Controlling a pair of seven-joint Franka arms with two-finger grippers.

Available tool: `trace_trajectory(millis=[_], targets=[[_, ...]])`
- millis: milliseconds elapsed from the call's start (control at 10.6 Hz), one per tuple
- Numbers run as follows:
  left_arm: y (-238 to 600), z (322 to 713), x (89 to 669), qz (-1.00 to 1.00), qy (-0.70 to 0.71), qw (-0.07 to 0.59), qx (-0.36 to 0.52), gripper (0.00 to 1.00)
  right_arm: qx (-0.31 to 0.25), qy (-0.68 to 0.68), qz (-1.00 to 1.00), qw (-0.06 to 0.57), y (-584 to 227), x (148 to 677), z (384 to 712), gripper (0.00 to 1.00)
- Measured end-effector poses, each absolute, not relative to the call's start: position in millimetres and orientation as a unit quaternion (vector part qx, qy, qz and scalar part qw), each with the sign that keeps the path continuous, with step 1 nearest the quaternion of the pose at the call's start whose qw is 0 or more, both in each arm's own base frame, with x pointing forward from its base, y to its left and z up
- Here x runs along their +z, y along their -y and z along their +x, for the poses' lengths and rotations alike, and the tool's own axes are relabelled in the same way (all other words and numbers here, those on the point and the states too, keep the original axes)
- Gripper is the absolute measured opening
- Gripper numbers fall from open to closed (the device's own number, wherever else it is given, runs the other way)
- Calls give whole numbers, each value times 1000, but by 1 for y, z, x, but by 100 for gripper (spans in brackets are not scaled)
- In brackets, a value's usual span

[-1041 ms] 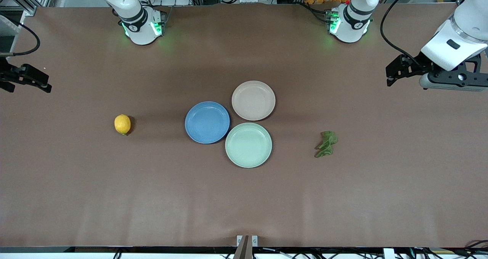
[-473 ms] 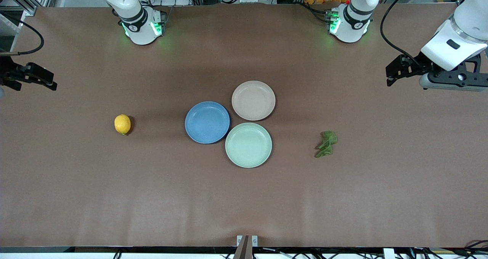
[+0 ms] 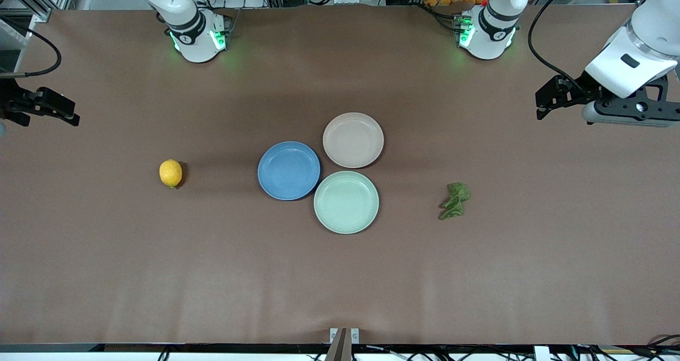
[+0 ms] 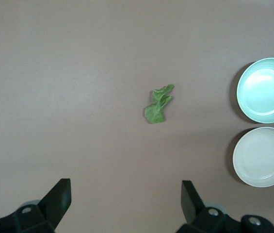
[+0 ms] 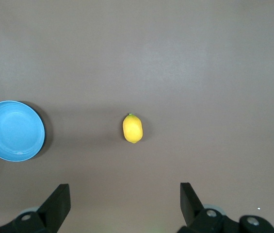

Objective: Pick lemon and lettuce from blue and beige plates

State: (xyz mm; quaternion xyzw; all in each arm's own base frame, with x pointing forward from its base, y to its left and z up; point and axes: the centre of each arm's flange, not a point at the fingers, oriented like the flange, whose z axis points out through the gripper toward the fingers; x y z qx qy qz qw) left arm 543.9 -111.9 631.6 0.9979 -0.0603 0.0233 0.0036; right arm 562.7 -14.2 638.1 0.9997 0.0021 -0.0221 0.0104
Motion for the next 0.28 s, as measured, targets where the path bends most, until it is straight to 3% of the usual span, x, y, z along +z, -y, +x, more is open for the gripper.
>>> trace_trajectory(millis=[284], targets=[[109,544,632,998,57,4,23,100,-22,-2,1000,9,14,638,563,100]])
